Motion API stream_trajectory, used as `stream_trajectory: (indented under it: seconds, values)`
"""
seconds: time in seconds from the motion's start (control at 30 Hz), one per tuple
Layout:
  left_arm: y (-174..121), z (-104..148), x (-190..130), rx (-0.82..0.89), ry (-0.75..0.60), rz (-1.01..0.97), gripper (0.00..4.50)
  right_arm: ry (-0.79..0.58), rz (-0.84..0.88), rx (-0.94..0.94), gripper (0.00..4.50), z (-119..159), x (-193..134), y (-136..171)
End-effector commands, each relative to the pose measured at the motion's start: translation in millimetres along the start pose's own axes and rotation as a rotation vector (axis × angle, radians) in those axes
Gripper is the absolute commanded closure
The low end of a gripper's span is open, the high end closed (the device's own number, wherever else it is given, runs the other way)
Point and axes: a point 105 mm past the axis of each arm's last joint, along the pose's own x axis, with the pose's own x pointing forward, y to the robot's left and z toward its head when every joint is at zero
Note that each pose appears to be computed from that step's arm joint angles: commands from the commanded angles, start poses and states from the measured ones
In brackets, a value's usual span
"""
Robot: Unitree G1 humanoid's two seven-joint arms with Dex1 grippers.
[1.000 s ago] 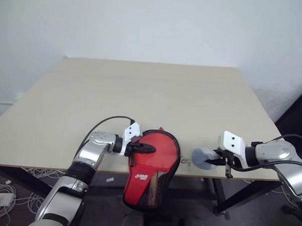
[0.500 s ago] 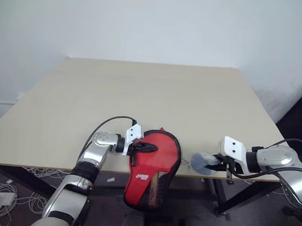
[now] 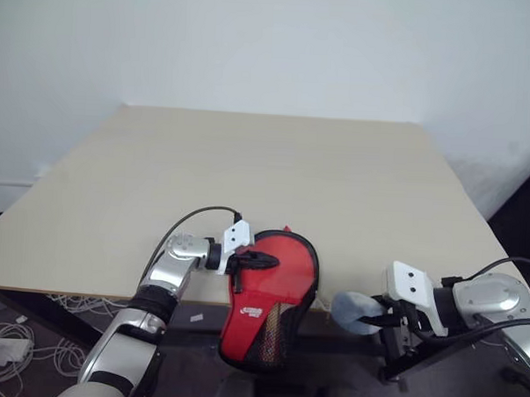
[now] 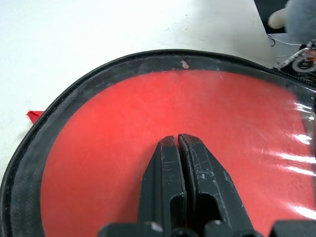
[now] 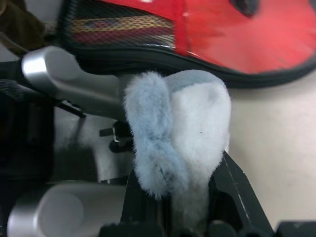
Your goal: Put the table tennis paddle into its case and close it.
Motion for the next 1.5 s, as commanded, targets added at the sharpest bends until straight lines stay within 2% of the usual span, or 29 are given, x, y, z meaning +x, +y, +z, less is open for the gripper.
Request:
stream_trajectory:
  seconds: [0.03, 0.4, 0.63, 0.77, 1.1, 1.5]
  values:
    - [-15.3, -32.1, 3.9, -0.092, 0.098, -0.046, 4.5, -0.02, 0.093, -0.052, 4.12, 12.3, -1.5, 20.5]
    - [-11.8, -19.9, 7.1, -0.081, 0.073, -0.054, 4.5, -0.011, 0.181, -0.072, 4.12, 12.7, 10.1, 45.7]
    - [-12.1, -17.1, 8.3, -0.069, 0.087, -0.087, 4.5, 0.014, 0.138, -0.056, 4.12, 5.5, 12.7, 38.4]
    - [-10.0, -16.6, 10.1, -0.068, 0.093, -0.089, 4.5, -0.006, 0.219, -0.061, 4.12, 10.5, 14.4, 59.4]
    - [-10.6, -13.3, 12.8, -0.068, 0.089, -0.106, 4.5, -0.034, 0.298, -0.072, 4.12, 18.1, 22.3, 83.7]
    - [-12.2, -11.9, 23.0, -0.064, 0.09, -0.126, 4.5, 0.004, 0.137, -0.04, 4.12, 9.4, 26.1, 47.8]
